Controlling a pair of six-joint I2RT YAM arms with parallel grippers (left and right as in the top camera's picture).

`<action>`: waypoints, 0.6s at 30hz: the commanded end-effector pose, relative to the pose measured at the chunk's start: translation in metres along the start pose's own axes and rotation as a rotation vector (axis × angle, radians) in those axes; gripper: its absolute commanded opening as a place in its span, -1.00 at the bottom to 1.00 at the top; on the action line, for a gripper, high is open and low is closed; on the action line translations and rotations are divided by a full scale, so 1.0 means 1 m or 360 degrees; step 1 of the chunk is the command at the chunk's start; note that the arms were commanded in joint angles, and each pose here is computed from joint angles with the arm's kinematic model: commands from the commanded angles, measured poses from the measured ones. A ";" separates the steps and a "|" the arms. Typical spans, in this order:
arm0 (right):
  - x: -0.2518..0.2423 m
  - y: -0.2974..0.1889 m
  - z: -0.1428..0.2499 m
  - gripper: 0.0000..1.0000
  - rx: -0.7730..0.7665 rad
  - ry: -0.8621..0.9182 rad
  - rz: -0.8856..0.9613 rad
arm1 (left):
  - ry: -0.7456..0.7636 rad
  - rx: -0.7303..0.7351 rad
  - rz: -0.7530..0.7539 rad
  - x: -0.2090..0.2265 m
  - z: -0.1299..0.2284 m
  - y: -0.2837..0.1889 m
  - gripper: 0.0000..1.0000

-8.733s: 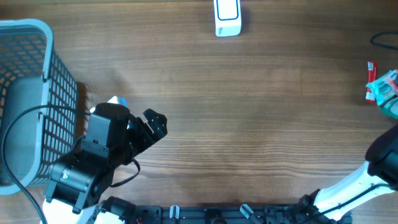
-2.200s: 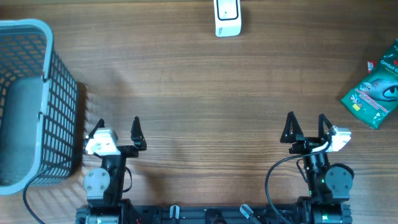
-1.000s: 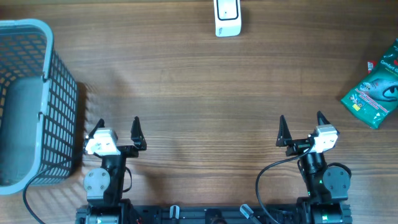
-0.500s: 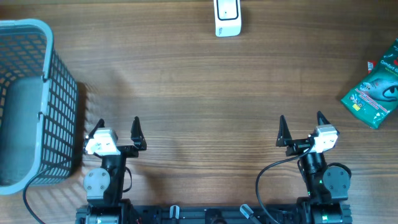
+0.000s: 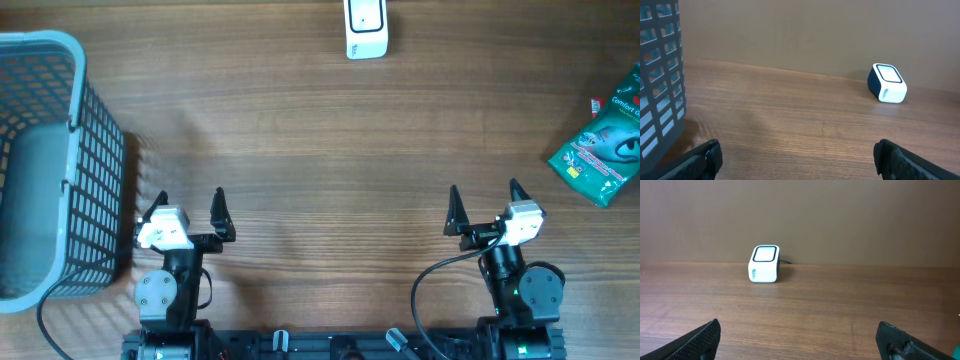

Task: Scan the item barcode

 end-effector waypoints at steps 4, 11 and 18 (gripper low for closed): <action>0.000 -0.001 -0.002 0.99 -0.0024 -0.0030 -0.0001 | 0.0035 0.0001 0.0004 0.000 0.001 0.000 1.00; 0.000 -0.001 -0.002 0.98 -0.0024 -0.0029 -0.0001 | 0.0035 0.0002 0.0004 0.000 0.002 0.000 1.00; 0.000 -0.001 -0.002 0.97 -0.0024 -0.0029 -0.0001 | 0.0035 0.0001 0.0004 0.000 0.002 0.000 1.00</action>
Point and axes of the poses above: each gripper's point midway between its finger pads, its own y axis out along the fingers, its own x axis along the line the jaws close on, z = x × y, the point moved 6 cm from there along -y, back along the fingers, and after that the axes turned 13 degrees about y, right-handed, at the moved point
